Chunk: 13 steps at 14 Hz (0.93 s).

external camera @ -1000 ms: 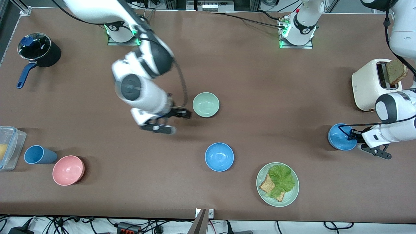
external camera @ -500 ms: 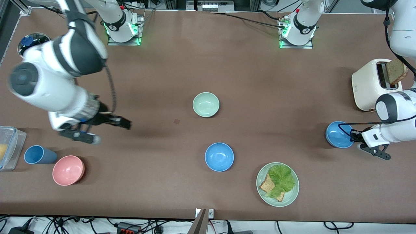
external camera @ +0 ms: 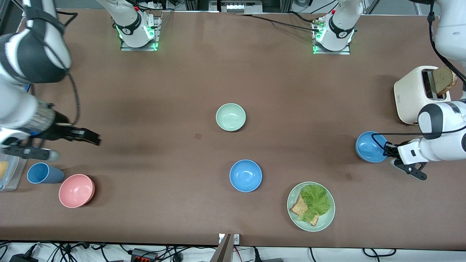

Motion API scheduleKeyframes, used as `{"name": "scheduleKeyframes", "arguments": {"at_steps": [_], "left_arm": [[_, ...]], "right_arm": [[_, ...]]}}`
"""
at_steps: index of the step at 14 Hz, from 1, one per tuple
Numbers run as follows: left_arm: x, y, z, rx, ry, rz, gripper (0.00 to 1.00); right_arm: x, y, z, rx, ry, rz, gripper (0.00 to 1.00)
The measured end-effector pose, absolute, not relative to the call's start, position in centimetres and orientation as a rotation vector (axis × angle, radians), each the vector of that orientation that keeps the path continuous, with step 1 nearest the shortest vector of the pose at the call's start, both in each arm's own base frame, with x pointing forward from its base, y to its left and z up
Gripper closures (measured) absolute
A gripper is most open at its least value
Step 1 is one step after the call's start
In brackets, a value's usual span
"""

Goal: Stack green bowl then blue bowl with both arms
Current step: 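Carry the blue bowl with the left gripper over the green bowl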

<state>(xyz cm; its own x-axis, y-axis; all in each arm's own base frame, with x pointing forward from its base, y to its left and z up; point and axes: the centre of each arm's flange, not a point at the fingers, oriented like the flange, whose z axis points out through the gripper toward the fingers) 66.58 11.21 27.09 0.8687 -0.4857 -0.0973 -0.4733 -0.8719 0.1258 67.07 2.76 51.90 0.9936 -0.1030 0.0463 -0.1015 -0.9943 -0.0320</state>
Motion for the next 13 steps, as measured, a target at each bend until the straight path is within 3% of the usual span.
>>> {"name": "scheduleKeyframes", "arguments": {"at_steps": [7, 13], "left_arm": [[64.5, -2.2, 35.8, 2.82, -0.589, -0.34, 0.95], [61.0, -18.4, 38.7, 2.882, -0.265, -0.431, 0.95]], "right_arm": [[64.0, -4.5, 55.5, -3.158, 0.082, 0.03, 0.0], [61.8, -4.2, 60.0, -3.159, 0.074, -0.018, 0.0]]}}
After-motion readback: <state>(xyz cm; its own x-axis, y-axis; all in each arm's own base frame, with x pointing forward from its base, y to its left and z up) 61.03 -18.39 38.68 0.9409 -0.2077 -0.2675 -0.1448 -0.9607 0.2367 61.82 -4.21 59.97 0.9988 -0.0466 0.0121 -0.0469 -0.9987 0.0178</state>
